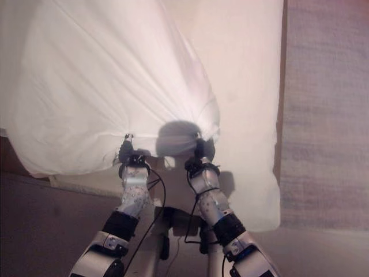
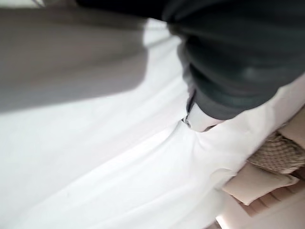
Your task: Make the bed
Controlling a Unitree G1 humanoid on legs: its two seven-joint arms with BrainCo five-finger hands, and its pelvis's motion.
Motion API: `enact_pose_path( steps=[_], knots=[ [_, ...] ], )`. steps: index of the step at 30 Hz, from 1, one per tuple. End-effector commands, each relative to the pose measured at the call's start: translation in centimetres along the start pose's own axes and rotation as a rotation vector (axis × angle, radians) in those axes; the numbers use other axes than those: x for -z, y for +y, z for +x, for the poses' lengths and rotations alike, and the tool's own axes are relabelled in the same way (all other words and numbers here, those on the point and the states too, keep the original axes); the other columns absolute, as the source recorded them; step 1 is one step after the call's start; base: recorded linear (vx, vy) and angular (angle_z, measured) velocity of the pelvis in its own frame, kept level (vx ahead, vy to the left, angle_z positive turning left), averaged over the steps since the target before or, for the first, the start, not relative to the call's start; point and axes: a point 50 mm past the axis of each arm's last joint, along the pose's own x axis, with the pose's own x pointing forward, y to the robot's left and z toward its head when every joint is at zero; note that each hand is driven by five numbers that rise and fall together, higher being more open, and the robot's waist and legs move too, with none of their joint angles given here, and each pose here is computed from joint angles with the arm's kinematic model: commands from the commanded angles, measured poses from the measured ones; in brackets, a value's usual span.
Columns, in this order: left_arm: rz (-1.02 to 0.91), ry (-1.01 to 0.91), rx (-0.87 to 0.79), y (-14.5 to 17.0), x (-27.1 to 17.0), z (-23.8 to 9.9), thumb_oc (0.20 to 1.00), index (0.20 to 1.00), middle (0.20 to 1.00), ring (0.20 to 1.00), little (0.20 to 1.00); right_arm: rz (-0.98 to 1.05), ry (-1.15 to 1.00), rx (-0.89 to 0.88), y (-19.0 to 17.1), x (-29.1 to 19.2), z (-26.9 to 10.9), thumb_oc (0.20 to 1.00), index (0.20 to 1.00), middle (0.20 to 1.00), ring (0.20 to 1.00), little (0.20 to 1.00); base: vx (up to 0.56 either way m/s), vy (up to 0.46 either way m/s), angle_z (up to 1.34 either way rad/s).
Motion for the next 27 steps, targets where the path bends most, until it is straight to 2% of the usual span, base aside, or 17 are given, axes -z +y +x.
enact_pose_path(
  steps=[1,5,9,14,17,20,27],
  knots=[
    [0.076,-0.226,-0.024,3.9,-5.3,0.6,0.2,0.2,0.2,0.2,0.2,0.069,-0.154,0.281,-9.0,-2.6,-1.5,0.2,0.2,0.2,0.2,0.2,0.05,0.005,0.59],
    [0.099,-0.245,-0.009,4.6,-5.9,0.3,0.2,0.2,0.2,0.2,0.2,0.067,-0.112,0.293,-9.9,-1.8,-1.8,0.2,0.2,0.2,0.2,0.2,0.1,0.151,0.63],
    [0.143,-0.253,-0.004,5.8,-6.4,0.2,0.2,0.2,0.2,0.2,0.2,0.055,-0.072,0.335,-11.9,-1.3,-2.7,0.2,0.2,0.2,0.2,0.2,0.16,0.465,0.24],
    [0.257,-0.222,0.087,5.4,-6.3,0.2,0.2,0.2,0.2,0.2,0.2,0.057,-0.037,0.31,-11.8,-0.7,-3.3,0.2,0.2,0.2,0.2,0.2,0.11,0.538,0.18],
    [0.317,-0.254,0.039,7.0,-7.7,-0.1,0.2,0.2,0.2,0.2,0.2,0.06,0.001,0.313,-11.6,0.4,-3.5,0.2,0.2,0.2,0.2,0.2,0.15,0.615,0.01],
    [0.317,-0.236,0.023,7.6,-7.4,-0.3,0.2,0.2,0.2,0.2,0.2,0.093,0.013,0.31,-11.5,0.8,-3.4,0.2,0.2,0.2,0.2,0.2,0.15,0.621,-0.48],
    [0.319,-0.185,-0.013,8.1,-6.0,-0.2,0.2,0.2,0.2,0.2,0.2,0.114,0.02,0.325,-12.4,1.3,-4.6,0.2,0.2,0.2,0.2,0.2,0.17,0.266,0.26]
  ],
)
